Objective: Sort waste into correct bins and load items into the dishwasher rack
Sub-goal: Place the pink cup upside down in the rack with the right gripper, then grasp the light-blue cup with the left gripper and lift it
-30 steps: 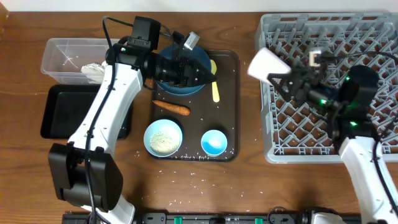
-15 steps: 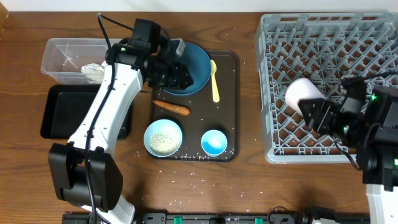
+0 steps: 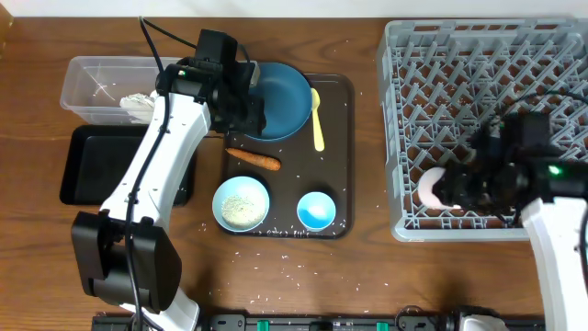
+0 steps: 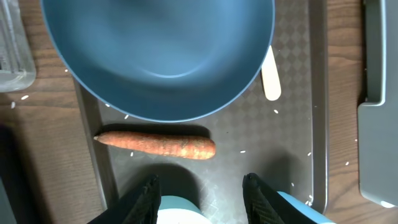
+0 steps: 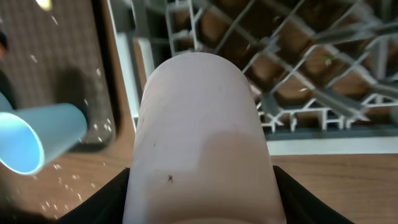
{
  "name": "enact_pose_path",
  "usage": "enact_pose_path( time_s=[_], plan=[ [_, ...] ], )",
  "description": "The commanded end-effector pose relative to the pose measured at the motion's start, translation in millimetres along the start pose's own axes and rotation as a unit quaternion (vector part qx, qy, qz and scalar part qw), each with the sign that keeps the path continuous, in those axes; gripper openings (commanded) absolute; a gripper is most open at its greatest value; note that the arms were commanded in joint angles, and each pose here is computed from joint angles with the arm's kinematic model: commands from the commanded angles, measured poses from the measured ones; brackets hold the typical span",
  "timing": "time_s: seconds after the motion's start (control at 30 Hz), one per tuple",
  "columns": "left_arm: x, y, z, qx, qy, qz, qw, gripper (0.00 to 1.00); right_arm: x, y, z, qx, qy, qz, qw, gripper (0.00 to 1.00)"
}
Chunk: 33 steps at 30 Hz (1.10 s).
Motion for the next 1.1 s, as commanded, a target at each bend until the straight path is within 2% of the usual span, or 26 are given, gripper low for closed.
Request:
enact_pose_path(
  time_s=[0.0, 0.2, 0.37, 0.6, 0.87, 1.07],
  plan=[
    [-4.3, 3.1, -4.2, 0.011, 0.014, -0.003, 1.0, 0.45, -0.6, 0.6, -13.3, -0.029, 0.036, 0.029, 0.999, 0.45],
    [-9.8, 3.1, -4.0, 0.012, 0.029, 0.001, 1.0, 0.46, -1.3, -0.6, -33.0, -0.072, 0.077, 0.019, 0.994, 0.5],
    [-14.2, 3.1, -3.7, 0.012, 0.04, 0.003, 0.999, 0.46, 2.7, 2.7, -40.7, -0.077, 0.077, 0.026, 0.994, 0.74],
    [-29.3, -10.2, -4.7, 0.006, 0.081, -0.005, 0.997, 0.46, 19.0, 14.4, -26.7, -0.051, 0.035, 0.03, 0.998, 0.99],
    [-60.6, -77.8, -15.2, -0.018, 0.146, -0.086, 0.985, 0.46, 38.7, 30.1, 8.9, -0.021, -0.036, 0.042, 0.998, 0.98],
    [-89.0, -112.8, -28.6, -0.017, 0.183, -0.106, 0.977, 0.47, 40.2, 31.2, 11.5, -0.018, -0.046, 0.046, 0.998, 0.97]
  ],
)
Point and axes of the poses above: each gripper's point midway between its finger pads, its own z axis back along the fingers, its own y axis along the line the jaws close on, x = y × z, the point moved 6 cm from there along z, back along the fingers, and after that the axes turned 6 degrees about -z, right-handed, at the moved point
